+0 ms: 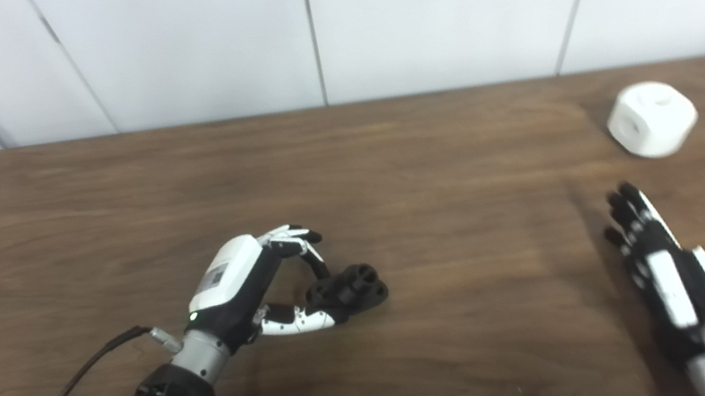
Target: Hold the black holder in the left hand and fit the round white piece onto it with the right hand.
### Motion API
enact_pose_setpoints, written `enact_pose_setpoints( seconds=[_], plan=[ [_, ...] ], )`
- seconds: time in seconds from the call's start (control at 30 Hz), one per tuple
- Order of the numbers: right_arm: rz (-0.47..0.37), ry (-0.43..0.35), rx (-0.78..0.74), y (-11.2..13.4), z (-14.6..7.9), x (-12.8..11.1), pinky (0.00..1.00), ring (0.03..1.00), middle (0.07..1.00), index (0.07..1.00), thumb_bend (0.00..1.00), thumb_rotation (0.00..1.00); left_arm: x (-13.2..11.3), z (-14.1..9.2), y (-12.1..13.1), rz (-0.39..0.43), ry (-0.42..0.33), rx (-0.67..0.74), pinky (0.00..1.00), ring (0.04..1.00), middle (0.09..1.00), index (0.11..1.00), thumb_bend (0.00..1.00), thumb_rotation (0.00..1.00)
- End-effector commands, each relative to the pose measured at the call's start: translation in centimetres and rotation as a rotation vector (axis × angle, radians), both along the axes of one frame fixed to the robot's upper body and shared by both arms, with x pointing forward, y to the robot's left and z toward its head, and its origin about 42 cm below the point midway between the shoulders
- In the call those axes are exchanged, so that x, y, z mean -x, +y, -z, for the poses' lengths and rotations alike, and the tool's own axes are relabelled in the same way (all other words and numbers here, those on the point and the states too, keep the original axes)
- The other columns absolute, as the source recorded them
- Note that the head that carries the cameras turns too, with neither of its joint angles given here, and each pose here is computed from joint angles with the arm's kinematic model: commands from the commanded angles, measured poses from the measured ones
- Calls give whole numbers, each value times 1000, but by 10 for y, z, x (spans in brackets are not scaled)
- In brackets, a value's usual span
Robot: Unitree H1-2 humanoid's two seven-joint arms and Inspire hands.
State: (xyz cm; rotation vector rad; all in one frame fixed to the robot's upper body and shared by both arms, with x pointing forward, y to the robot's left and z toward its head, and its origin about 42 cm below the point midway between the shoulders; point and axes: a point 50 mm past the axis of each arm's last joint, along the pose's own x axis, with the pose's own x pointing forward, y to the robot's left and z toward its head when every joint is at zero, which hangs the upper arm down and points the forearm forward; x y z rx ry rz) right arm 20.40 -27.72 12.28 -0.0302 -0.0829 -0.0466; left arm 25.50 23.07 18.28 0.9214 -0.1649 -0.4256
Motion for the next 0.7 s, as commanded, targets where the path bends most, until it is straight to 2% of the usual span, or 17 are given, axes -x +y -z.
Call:
enact_pose_setpoints(
  seconds=[0.0, 0.23, 0.4, 0.67],
  plan=[
    [16, -50, -30, 11, -9, 0, 962, 986, 961, 971, 608, 879, 3, -13, -5, 34, -42, 3, 931, 915, 822, 486, 520, 52],
    [15, -57, -29, 13, -11, -2, 950, 985, 959, 964, 621, 879, 12, 1, -11, 89, 18, -38, 945, 917, 821, 485, 521, 54],
    [14, -59, -21, 14, -13, -2, 931, 979, 958, 966, 626, 882, 19, 8, -19, 120, 33, -66, 969, 909, 815, 485, 523, 55],
    [10, -66, -34, 16, -15, -2, 943, 983, 962, 973, 621, 878, 26, 14, -33, 136, -9, -130, 963, 894, 804, 485, 523, 55]
  ],
)
